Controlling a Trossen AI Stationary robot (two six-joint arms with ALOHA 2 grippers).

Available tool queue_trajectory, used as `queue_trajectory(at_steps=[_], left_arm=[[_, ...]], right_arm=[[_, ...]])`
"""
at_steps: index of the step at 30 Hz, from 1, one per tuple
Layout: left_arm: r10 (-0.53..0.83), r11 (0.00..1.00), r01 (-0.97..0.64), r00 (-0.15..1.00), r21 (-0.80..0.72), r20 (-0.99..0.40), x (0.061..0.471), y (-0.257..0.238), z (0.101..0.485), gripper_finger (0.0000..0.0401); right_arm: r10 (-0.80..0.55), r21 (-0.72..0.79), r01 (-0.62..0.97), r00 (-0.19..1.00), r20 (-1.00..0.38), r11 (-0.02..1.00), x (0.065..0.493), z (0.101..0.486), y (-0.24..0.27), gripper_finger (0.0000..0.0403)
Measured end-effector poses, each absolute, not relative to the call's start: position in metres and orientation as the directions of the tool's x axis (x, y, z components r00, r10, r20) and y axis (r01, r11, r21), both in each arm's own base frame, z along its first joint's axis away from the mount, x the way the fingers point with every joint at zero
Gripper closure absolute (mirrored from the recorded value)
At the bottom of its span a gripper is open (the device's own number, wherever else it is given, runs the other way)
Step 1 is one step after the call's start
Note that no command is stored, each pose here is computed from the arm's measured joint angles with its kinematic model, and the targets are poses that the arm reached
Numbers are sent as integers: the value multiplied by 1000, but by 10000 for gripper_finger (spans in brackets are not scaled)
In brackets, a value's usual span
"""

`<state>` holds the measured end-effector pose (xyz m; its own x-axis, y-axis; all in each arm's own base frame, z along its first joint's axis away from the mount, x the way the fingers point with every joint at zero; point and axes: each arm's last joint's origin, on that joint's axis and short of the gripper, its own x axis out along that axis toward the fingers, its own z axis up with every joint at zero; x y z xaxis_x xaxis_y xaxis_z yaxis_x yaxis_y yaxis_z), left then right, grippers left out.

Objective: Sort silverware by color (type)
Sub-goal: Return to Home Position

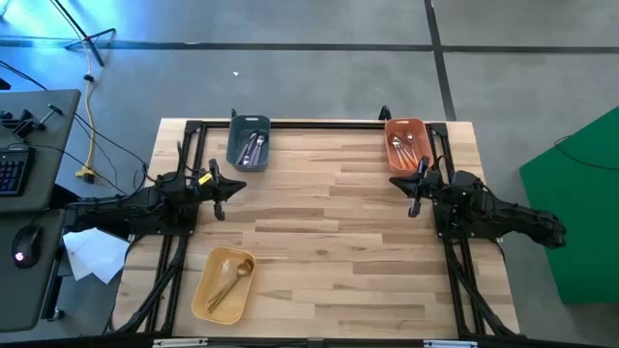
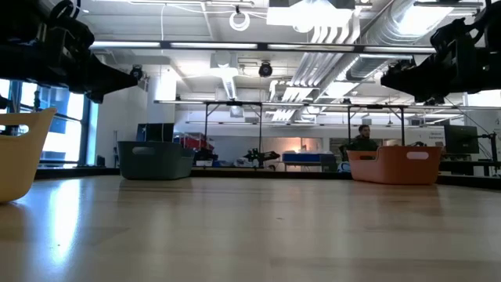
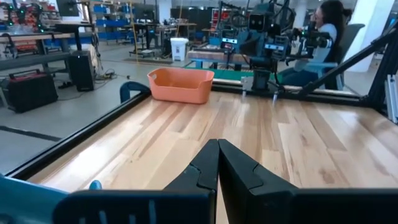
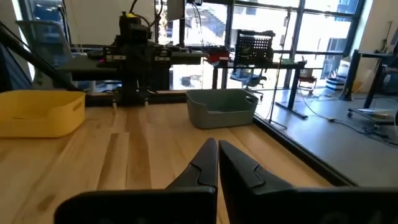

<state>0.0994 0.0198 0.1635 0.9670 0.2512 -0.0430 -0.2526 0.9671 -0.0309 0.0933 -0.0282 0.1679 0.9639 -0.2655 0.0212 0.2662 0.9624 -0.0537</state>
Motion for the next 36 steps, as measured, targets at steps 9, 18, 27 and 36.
queue_trajectory(at_steps=[9, 18, 27, 36], left_arm=[[252, 966, -255, 966, -45, -63, 101, 20, 162, 400], [253, 965, -256, 965, -53, -63, 101, 20, 162, 398], [254, 965, -257, 965, -53, -63, 101, 20, 162, 398], [254, 965, -257, 965, -53, -63, 101, 20, 162, 398]], right_arm=[[-277, 124, 273, 961, 17, 954, 93, 167, -29, 403], [-278, 123, 274, 961, 16, 954, 93, 167, -29, 402], [-278, 123, 274, 960, 15, 954, 93, 167, -29, 402], [-279, 123, 275, 960, 15, 954, 93, 167, -29, 402]])
